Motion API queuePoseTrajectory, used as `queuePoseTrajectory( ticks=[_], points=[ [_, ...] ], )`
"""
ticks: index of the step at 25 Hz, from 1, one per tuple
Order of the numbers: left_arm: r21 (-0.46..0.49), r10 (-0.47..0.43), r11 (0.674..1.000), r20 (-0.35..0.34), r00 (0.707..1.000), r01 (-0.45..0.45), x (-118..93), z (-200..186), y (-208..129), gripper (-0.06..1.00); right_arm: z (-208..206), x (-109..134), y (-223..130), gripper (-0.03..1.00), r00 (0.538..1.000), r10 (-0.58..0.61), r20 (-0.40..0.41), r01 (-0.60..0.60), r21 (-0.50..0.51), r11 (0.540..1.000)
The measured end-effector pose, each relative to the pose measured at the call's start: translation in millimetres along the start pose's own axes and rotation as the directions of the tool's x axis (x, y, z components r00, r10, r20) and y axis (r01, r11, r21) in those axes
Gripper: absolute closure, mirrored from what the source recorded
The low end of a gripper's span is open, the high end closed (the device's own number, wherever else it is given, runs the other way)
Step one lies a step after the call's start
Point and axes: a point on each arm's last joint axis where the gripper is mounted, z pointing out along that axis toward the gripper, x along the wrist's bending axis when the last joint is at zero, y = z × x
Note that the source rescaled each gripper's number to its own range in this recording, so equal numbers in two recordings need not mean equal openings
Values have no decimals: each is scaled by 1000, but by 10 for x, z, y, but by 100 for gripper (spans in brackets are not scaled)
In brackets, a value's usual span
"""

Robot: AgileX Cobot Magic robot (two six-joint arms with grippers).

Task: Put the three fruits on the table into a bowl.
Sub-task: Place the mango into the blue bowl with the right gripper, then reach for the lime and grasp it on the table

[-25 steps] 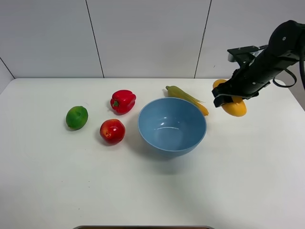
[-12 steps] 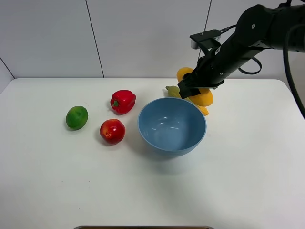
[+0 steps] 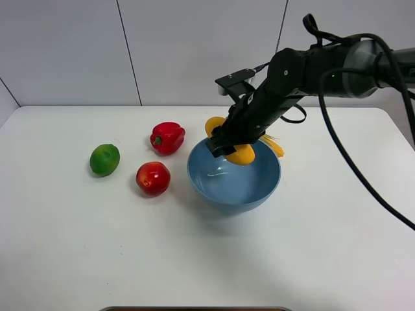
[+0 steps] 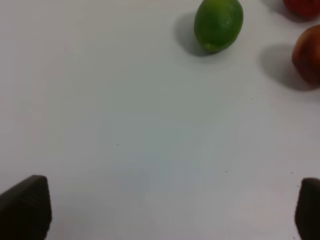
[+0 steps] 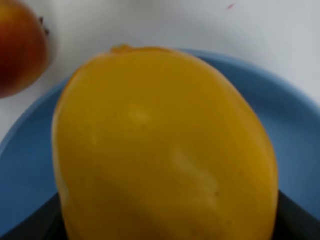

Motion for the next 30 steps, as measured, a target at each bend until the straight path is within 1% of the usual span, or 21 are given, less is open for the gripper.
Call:
queuePoseTrajectory(
  ticks=[3, 4, 6, 7, 9, 12, 15, 18, 23, 30],
  points=[
    [0, 0, 1000, 0, 1000, 0, 0, 0, 0, -6, 63, 12, -21, 96, 1000, 2, -6, -1, 19, 1000],
    [0, 0, 1000, 0, 1000, 0, 0, 0, 0, -6, 68, 17, -26, 88, 1000, 2, -9, -2, 25, 1000],
    [0, 0, 1000, 0, 1000, 0, 0, 0, 0, -6, 72, 18, -31, 64, 1000, 2, -10, -2, 30, 1000],
    [0, 0, 1000, 0, 1000, 0, 0, 0, 0, -6, 72, 18, -31, 57, 1000, 2, -10, -2, 30, 1000],
    [0, 0, 1000, 0, 1000, 0, 0, 0, 0, -6, 75, 19, -38, 49, 1000, 6, -12, -5, 37, 999],
    [0, 0, 1000, 0, 1000, 0, 0, 0, 0, -6, 72, 25, -54, 46, 1000, 14, -17, -13, 55, 998],
    [0, 0, 1000, 0, 1000, 0, 0, 0, 0, -6, 58, 34, -73, 46, 1000, 17, -25, -15, 77, 997],
    [0, 0, 1000, 0, 1000, 0, 0, 0, 0, -6, -63, 62, -70, 46, 999, 12, -34, -9, 83, 997],
    [0, 0, 1000, 1, 1000, 0, -1, 0, 0, -6, -546, 144, -53, 46, 999, 10, -34, -8, 54, 999],
    [0, 0, 1000, 1, 1000, 0, -1, 0, 0, -6, -1418, 229, -184, 46, 998, 37, 46, -37, -3, 999]
  ],
)
